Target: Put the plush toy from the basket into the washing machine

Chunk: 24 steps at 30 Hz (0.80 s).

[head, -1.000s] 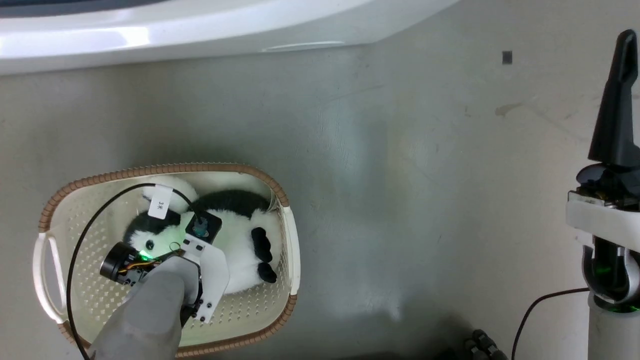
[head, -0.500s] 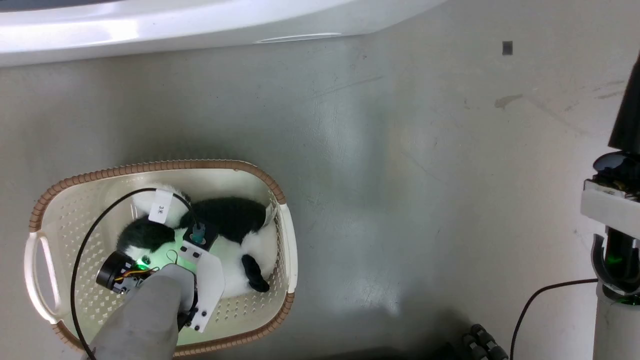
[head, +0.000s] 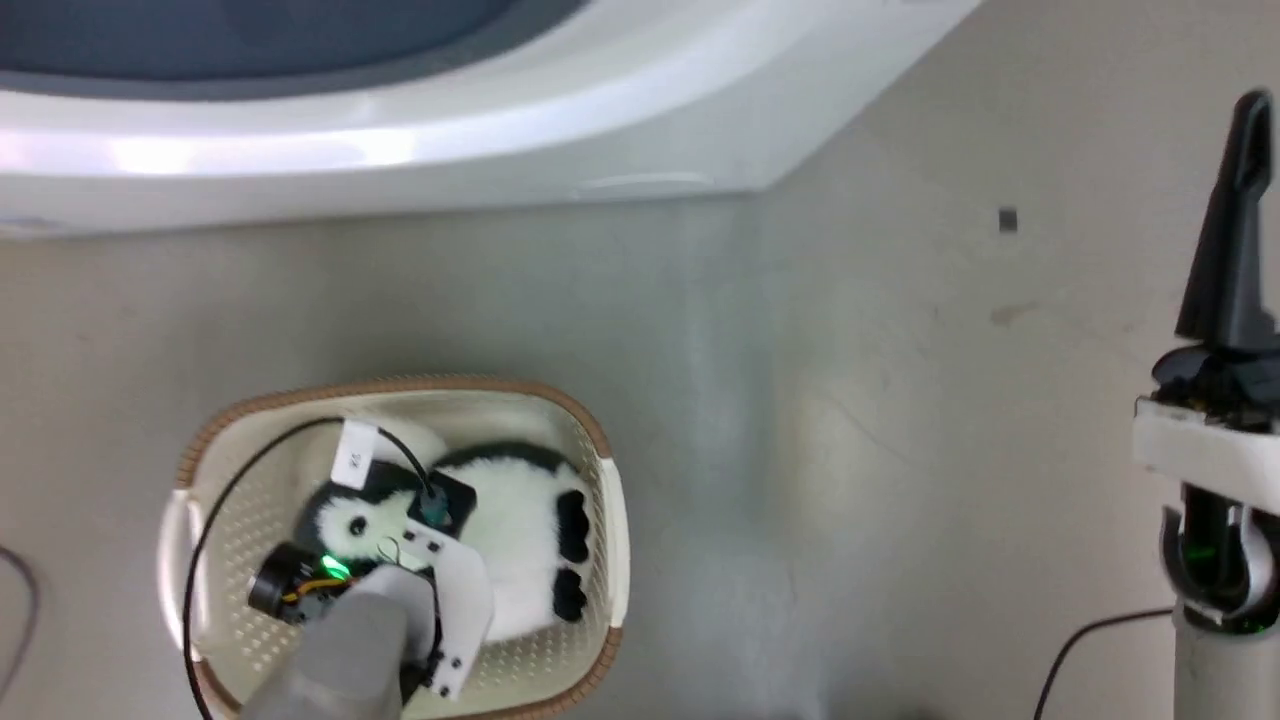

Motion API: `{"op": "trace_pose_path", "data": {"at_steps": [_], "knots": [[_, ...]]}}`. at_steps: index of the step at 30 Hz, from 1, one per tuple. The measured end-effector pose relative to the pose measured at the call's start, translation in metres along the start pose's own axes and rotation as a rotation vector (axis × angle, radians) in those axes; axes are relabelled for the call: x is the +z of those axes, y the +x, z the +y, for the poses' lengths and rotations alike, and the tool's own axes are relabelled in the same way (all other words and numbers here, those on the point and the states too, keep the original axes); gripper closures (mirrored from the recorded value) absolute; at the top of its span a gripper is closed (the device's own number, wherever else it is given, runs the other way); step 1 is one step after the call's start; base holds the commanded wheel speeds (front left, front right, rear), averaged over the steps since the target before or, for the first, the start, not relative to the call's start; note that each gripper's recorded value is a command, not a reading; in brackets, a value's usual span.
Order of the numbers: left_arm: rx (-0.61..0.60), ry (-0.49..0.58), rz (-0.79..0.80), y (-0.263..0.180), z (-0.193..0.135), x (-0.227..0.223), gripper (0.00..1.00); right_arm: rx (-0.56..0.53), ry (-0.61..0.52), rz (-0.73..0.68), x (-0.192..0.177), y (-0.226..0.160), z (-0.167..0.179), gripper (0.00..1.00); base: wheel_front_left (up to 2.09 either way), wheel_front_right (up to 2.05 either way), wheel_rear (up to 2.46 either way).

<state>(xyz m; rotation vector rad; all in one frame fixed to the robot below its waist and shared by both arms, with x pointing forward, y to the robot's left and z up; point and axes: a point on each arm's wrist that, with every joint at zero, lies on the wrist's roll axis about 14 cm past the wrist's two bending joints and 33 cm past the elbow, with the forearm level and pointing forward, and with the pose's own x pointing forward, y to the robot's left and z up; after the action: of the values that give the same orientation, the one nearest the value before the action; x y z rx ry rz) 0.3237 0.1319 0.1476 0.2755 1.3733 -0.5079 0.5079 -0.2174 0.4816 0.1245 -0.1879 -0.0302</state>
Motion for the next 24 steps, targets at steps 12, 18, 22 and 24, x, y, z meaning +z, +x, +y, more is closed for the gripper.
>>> {"op": "trace_pose_path", "data": {"at_steps": [12,18,22,24], "knots": [[0.037,-0.025,-0.209,-0.059,-0.02,0.007,1.0,0.029,0.021,-0.031,0.044,-0.031,0.018,0.0,0.0,0.0,0.0],[0.07,-0.046,-0.356,-0.088,-0.022,0.016,1.0,0.054,0.025,-0.062,0.066,-0.046,0.028,0.0,0.0,0.0,0.0],[0.096,-0.064,-0.443,-0.106,-0.021,0.02,1.0,0.07,0.032,-0.079,0.078,-0.055,0.035,0.0,0.0,0.0,0.0],[0.108,-0.075,-0.484,-0.115,-0.02,0.023,1.0,0.079,0.034,-0.088,0.083,-0.058,0.038,0.0,0.0,0.0,0.0]]}}
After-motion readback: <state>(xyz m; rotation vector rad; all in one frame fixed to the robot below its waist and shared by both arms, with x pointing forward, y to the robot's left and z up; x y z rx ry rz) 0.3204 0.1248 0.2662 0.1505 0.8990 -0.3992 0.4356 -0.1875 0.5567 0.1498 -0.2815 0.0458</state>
